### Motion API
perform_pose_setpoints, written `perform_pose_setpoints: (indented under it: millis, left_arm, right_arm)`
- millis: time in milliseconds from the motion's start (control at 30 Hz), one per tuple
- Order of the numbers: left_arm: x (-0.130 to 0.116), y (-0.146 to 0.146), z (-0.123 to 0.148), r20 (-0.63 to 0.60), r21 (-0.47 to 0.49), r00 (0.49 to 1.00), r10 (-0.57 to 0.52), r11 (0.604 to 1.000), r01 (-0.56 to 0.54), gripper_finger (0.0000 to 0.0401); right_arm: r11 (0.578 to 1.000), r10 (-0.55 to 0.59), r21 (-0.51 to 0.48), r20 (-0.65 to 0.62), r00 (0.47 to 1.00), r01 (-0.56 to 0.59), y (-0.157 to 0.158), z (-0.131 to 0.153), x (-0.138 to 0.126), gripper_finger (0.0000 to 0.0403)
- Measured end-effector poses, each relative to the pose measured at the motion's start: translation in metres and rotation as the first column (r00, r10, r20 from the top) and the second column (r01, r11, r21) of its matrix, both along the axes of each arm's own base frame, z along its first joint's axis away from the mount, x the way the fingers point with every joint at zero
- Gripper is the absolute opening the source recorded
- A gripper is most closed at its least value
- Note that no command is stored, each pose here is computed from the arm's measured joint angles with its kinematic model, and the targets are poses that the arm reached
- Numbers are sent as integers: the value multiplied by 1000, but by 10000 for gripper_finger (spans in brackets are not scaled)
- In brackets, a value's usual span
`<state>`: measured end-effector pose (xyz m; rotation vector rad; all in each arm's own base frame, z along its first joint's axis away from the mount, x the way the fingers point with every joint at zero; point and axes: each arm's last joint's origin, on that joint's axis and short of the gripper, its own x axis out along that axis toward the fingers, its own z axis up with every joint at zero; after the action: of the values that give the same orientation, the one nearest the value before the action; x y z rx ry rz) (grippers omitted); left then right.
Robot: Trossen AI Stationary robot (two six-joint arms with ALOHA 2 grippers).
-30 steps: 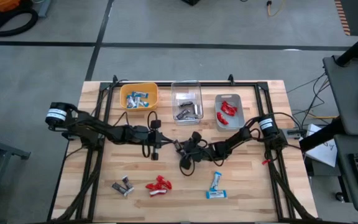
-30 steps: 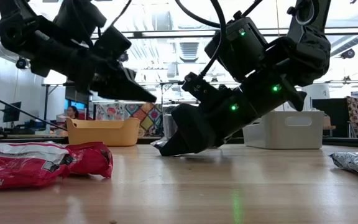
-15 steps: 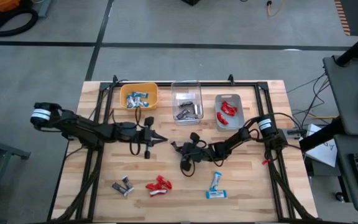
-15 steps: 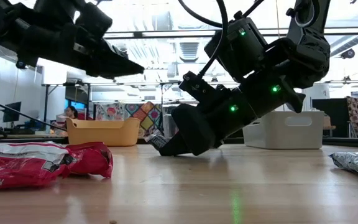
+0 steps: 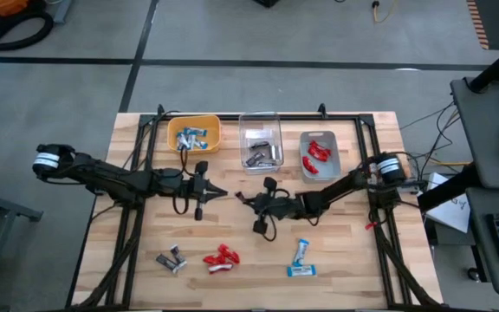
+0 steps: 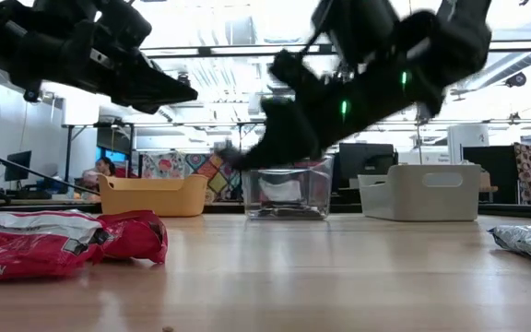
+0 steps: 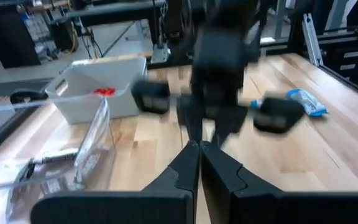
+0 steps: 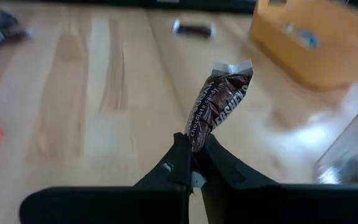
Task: Sort candy
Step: Put the brown chocolate into the transparent bin
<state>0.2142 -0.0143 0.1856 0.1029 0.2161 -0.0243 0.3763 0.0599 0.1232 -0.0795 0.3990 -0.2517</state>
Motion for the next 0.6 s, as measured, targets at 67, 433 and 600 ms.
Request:
perform_pose_setpoints:
  millis: [67, 433, 600]
  left_arm:
    - [-1, 0, -1, -18, -7, 1000, 2, 1000, -2, 0]
    - [-4, 0, -7, -123, -98, 992, 20, 995, -32, 0]
    - [-4, -2, -8, -130, -141, 990, -58, 989, 40, 0]
  right_arm:
    - [1000, 0, -26, 12, 1000, 0, -3, 17, -3, 13]
    - [981, -194, -31, -44, 980, 193, -73, 112, -25, 13]
    - [952, -306, -23, -143, 941, 305, -110, 118, -32, 13]
